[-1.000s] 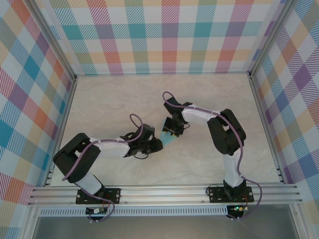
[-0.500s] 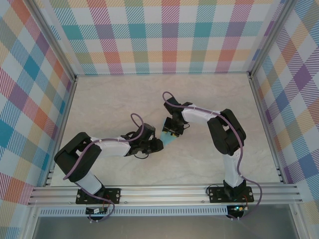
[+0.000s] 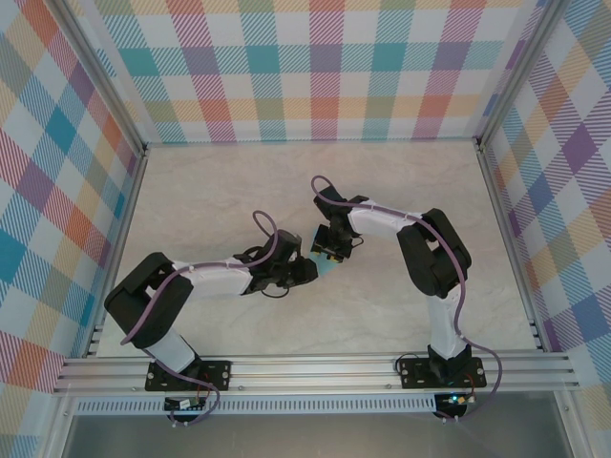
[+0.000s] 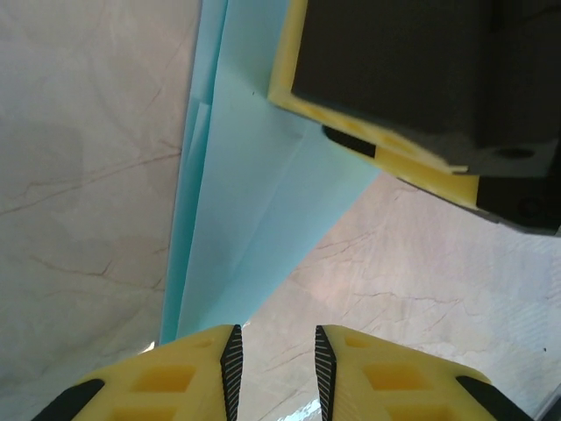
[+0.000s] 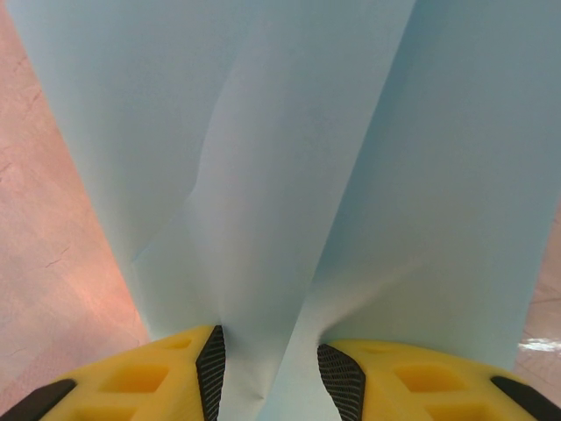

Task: Fold a paper plane with a square sheet of paper (pick it up from the middle)
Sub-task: Fourth fold the wing at the center of the table.

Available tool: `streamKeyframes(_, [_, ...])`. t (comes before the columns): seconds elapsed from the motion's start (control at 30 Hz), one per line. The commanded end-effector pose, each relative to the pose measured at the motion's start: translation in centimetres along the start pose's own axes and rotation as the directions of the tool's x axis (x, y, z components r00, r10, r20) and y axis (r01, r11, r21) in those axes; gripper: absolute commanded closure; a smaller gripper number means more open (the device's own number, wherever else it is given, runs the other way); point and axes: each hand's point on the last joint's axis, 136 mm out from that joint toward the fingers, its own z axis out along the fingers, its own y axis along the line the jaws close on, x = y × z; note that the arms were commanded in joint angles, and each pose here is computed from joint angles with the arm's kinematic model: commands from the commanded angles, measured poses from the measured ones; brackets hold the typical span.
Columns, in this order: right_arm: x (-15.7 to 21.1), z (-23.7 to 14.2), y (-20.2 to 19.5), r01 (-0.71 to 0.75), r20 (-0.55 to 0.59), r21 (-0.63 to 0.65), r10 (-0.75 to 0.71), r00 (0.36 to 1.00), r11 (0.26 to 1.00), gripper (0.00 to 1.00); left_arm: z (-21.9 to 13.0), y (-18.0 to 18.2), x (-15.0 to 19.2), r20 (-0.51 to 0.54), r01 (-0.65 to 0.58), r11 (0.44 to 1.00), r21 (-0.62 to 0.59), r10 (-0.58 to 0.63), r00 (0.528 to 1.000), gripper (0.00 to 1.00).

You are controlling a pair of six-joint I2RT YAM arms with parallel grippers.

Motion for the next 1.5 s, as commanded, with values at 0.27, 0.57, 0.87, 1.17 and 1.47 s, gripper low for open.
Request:
streamKeyframes(0.27, [2.1,6.8,-12.6,-0.034,-0.056,0.429,0.064,0.996,0.903,0.58,1.4,1.5,0.6,-0.029,0.001,0.998,-0.062,-0.003,1.000,0.70])
streamKeyframes(0.57, [2.0,6.9,-12.7,-0.033,-0.055,0.433,0.063,0.996,0.901,0.58,0.8,2.3,0.5,-0.009,0.008,0.996,-0.092,-0.009,1.000,0.72])
streamKeyframes(0.87, [2.1,7.2,-13.1,-0.030,-0.061,0.448,0.064,0.996,0.894,0.58,-3.4,-1.8,-4.6,0.266,0.016,0.997,0.080,-0.037,0.963,0.73])
streamKeyframes(1.17, [2.1,7.4,-13.1,-0.021,-0.067,0.451,0.057,0.996,0.892,0.51,-1.4,-1.8,-3.4,0.193,0.021,0.994,0.104,-0.041,0.980,0.74])
streamKeyframes(1.47, [2.2,7.7,-13.3,-0.014,-0.077,0.462,0.056,0.995,0.887,0.49,0.4,-0.9,-2.9,0.155,0.020,0.997,0.069,-0.030,0.987,0.81])
